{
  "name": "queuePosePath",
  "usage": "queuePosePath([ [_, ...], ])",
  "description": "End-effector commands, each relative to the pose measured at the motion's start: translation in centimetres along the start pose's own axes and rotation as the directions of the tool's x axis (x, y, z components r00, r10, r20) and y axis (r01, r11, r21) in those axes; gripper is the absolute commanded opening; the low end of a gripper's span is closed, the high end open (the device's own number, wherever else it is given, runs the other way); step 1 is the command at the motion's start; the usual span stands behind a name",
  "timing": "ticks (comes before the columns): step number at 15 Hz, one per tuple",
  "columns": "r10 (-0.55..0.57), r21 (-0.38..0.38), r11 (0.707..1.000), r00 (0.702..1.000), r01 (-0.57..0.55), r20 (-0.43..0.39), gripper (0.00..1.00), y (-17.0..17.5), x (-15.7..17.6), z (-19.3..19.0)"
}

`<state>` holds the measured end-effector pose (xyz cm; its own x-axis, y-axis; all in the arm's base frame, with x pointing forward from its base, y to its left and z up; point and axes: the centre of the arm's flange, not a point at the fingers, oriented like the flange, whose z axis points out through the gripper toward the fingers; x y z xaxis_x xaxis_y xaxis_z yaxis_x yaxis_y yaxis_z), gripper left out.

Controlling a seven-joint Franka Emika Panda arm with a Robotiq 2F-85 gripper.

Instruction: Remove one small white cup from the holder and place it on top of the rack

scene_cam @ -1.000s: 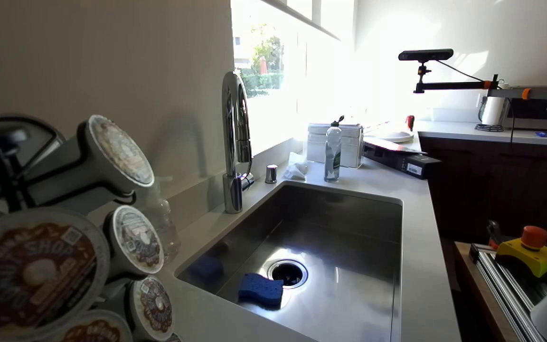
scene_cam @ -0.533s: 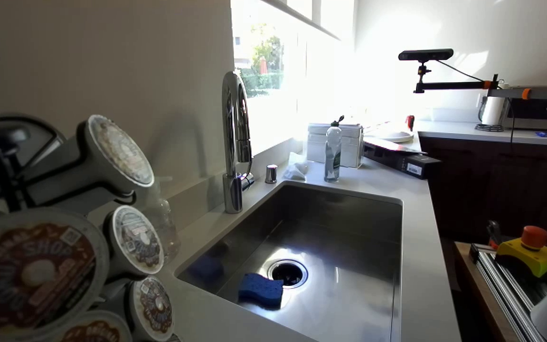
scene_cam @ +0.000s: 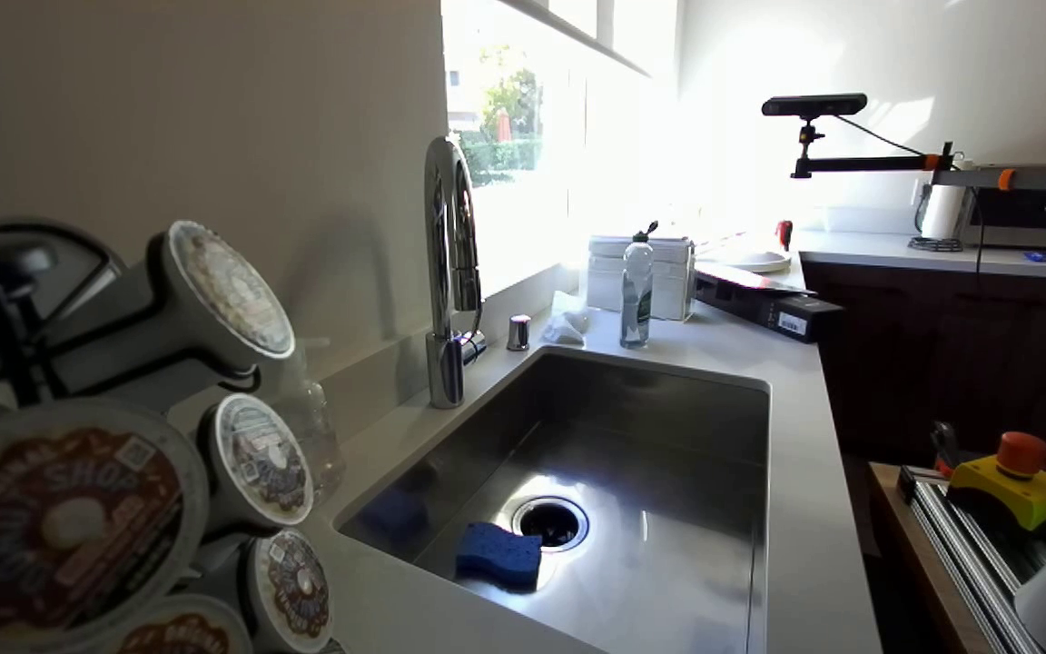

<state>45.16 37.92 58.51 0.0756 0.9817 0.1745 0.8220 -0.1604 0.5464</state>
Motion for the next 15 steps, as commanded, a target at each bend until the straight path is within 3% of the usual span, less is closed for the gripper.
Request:
queuePosePath([
  [1,-0.036,-0.023,0.999,0.999,0.036,0.027,0.01,-1.2,-0.79,-0.37],
  [13,-0.042,-0.016,0.999,0.999,0.042,0.027,0.01,-1.64,-0.97,-0.07],
  [14,-0.042,-0.019,0.999,0.999,0.042,0.028,0.13,-1.57,-0.92,0.0],
  [15,-0.04,-0.02,0.999,0.999,0.041,0.028,0.32,-1.49,-0.88,0.09],
])
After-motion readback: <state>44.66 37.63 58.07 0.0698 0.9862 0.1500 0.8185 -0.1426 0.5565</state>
